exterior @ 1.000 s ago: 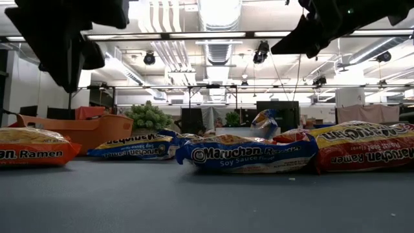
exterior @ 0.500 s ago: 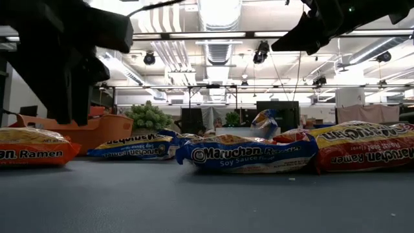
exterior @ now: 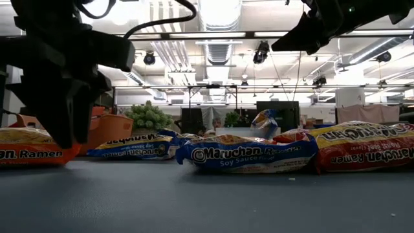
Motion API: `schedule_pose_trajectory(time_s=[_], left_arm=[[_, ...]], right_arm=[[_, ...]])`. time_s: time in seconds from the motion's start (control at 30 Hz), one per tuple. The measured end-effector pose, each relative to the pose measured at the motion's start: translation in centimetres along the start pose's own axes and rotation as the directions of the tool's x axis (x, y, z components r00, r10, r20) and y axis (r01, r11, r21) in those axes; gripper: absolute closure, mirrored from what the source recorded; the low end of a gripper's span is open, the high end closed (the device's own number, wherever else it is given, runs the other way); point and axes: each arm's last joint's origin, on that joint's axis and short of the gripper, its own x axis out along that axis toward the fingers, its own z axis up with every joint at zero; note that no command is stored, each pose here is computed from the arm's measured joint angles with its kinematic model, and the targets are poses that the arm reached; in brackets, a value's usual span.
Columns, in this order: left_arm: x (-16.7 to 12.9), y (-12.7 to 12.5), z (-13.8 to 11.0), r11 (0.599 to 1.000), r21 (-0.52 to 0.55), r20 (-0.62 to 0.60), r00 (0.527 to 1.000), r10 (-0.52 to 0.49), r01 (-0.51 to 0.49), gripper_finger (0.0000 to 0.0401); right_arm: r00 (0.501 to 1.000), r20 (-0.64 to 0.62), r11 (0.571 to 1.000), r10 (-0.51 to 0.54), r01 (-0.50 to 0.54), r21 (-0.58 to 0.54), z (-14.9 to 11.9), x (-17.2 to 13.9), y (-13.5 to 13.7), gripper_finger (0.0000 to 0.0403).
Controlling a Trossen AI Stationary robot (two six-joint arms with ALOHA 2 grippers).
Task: Sort Maruchan noodles
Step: Put the orange noodle pack into the orange bin
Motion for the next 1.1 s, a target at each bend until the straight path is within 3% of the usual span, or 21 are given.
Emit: schedule_pose_trajectory(time_s=[0.33, 0.63, 0.8, 0.97, 1.1], left_arm=[[0.9, 0.2, -0.7, 1.0, 0.001, -0.025, 1.0, 0.018, -0.018, 0.027], [0.9, 0.0, -0.5, 1.0, 0.011, -0.013, 1.0, -0.009, 0.009, 0.0382], [0.9, -0.3, -0.1, 0.999, 0.005, 0.023, 0.999, -0.041, 0.041, 0.0395], [0.8, -1.0, 0.9, 0.993, 0.026, 0.132, 0.984, -0.118, 0.115, 0.04], [0.1, -2.0, 2.5, 0.975, 0.105, 0.288, 0.932, -0.218, 0.196, 0.0401]], right_arm=[[1.0, 0.0, 1.0, 0.0, 0.0, -0.01, 0.0, 0.0, 0.0, 0.0371], [1.0, 0.0, 1.0, -0.002, 0.002, -0.009, 0.0, 0.0, 0.0, 0.0371], [1.0, 0.0, 1.0, -0.002, 0.002, -0.009, 0.0, 0.0, 0.0, 0.0371], [1.0, 0.0, 1.0, -0.002, 0.002, -0.007, 0.0, 0.0, 0.0, 0.0371], [1.0, 0.0, 1.0, -0.002, 0.002, -0.007, 0.0, 0.0, 0.0, 0.0371]])
